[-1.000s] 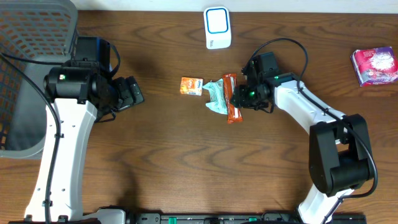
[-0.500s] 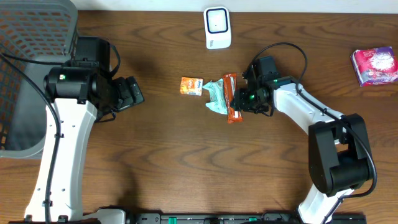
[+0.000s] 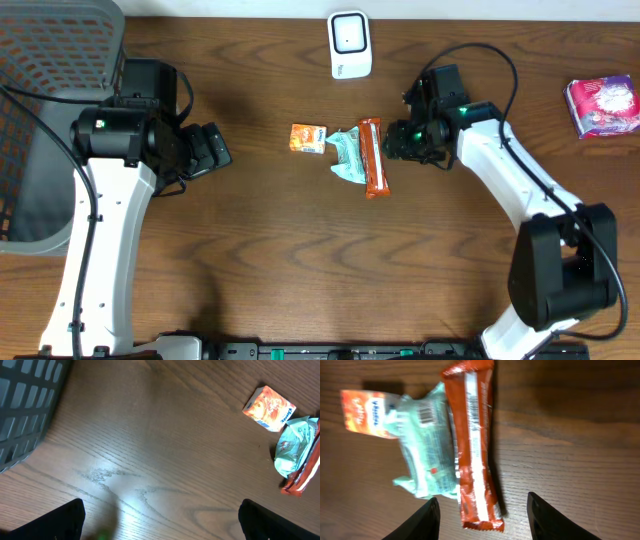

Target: Scan the item barcode

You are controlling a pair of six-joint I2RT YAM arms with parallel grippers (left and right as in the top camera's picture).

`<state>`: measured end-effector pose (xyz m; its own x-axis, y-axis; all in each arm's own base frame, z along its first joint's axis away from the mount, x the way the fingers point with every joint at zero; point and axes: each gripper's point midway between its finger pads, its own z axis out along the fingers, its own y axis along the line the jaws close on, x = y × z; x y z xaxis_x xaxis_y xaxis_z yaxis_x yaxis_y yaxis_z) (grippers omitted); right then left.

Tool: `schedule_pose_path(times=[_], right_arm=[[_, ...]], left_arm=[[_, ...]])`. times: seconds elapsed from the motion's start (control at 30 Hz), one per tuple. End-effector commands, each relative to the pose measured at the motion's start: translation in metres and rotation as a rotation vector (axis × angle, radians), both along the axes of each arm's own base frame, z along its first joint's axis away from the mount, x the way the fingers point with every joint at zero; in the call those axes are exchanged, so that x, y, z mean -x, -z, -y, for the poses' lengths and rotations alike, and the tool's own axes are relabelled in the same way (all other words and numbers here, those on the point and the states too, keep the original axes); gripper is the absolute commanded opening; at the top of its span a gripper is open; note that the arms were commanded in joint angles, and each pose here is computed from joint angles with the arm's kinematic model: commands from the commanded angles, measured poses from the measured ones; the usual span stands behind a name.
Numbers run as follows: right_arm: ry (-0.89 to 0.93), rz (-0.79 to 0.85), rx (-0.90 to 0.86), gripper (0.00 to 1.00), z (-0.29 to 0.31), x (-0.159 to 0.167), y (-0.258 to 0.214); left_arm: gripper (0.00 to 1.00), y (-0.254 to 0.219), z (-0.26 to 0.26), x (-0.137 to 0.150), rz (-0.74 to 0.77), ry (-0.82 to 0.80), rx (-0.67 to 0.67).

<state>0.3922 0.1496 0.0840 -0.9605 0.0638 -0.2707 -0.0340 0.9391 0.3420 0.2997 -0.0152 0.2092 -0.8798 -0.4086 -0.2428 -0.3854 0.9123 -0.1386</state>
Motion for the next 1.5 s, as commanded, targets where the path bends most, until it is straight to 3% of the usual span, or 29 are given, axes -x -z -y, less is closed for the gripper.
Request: schedule_pose_path(times=[0.0, 0.33, 0.8, 1.1, 1.47], right_arm=[[-0.021, 0.049, 0.128, 0.51, -0.001, -0.001, -0.002], [-0.077, 0.126, 0.394, 0.33, -0.029, 0.007, 0.023], [-0.124, 0.079, 0.686, 0.34, -0.009, 0.014, 0.080], [-0.078, 0.054, 0.755, 0.36, 0.014, 0.009, 0.060], [-0.130, 0.117, 0.748, 0.42, -0.003, -0.006, 0.026]], left_arm=[[0.98, 0.003, -0.002, 0.001, -0.013, -0.013, -0.007], [0.98, 0.003, -0.002, 0.001, -0.013, -0.013, -0.007], [0.98, 0.003, -0.002, 0.001, -0.013, -0.013, -0.007], [0.98, 0.003, -0.002, 0.001, -0.013, -0.013, -0.007], [0.98, 0.003, -0.002, 0.001, -0.013, -0.013, -0.007]])
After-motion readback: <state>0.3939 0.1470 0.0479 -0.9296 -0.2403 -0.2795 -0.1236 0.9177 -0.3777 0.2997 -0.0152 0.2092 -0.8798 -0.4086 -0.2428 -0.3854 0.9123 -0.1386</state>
